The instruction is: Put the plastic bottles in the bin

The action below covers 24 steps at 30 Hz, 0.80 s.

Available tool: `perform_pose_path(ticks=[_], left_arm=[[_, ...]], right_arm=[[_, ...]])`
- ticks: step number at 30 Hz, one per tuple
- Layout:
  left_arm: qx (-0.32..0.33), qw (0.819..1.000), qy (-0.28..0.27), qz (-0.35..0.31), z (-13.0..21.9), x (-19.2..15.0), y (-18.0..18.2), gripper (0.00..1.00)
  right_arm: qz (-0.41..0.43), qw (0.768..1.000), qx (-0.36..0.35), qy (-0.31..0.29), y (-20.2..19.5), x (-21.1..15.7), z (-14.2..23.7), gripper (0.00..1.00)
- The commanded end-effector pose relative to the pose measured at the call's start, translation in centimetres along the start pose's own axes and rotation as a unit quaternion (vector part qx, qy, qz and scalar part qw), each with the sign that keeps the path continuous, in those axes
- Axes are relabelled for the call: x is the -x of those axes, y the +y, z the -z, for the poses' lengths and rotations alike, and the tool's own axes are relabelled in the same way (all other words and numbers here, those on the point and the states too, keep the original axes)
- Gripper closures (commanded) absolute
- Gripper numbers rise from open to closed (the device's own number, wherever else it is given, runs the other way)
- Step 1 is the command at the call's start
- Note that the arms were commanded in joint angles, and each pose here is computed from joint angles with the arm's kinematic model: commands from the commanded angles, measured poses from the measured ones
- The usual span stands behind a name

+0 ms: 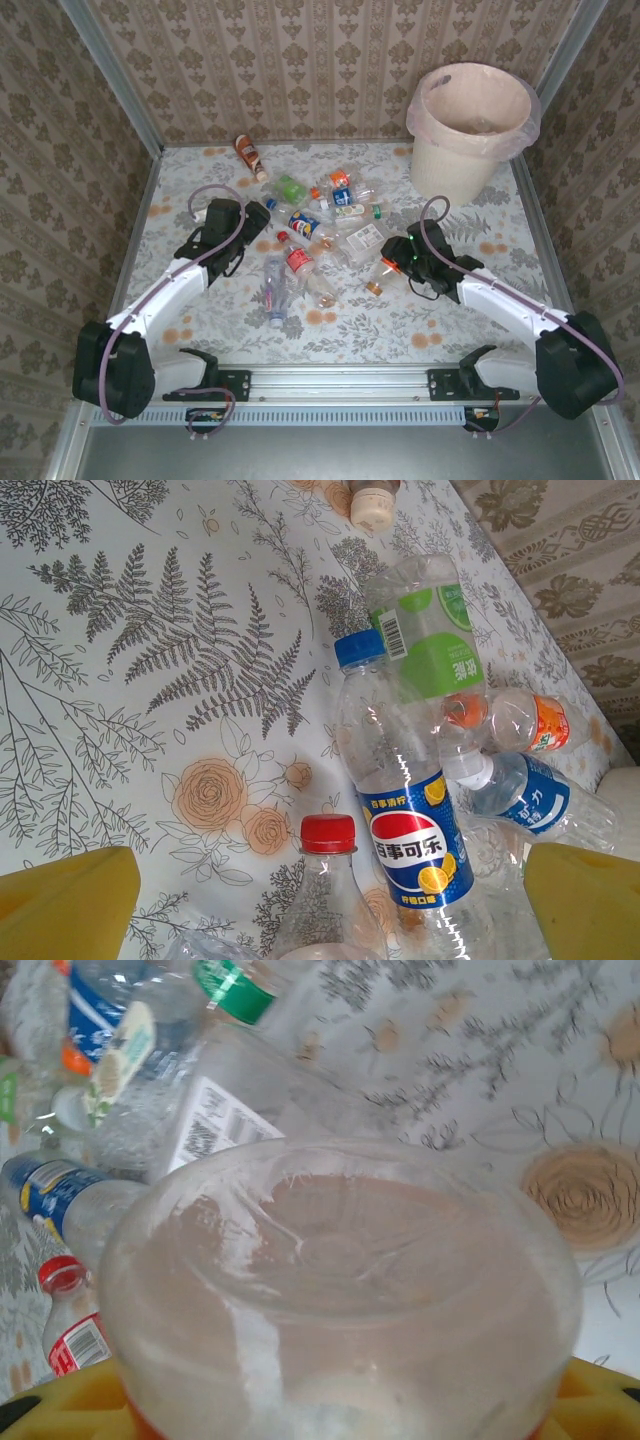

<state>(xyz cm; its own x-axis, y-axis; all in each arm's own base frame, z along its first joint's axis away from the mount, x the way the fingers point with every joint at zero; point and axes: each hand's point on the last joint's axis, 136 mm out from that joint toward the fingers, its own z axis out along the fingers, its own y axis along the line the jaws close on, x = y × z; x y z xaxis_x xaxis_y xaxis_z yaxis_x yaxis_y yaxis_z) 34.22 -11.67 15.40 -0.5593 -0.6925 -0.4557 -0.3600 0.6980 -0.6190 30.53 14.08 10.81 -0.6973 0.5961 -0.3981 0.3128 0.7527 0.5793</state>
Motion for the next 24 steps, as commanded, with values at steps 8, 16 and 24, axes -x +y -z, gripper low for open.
perform_pose_path(ticks=[8,16,24], left_arm=[[-0.03,0.999,0.0,-0.03,0.3,0.2,-2.9,0.0],[-0.04,0.998,0.005,-0.045,0.6,-0.2,-3.9,0.0],[-0.036,0.998,-0.001,-0.045,1.0,-0.1,-3.6,0.0]], right_arm=[[0.117,0.98,0.105,-0.125,7.4,6.1,3.4,0.57],[0.152,0.944,0.211,-0.202,14.5,11.2,7.3,0.59],[0.178,0.913,0.231,-0.284,16.6,18.3,12.2,0.58]])
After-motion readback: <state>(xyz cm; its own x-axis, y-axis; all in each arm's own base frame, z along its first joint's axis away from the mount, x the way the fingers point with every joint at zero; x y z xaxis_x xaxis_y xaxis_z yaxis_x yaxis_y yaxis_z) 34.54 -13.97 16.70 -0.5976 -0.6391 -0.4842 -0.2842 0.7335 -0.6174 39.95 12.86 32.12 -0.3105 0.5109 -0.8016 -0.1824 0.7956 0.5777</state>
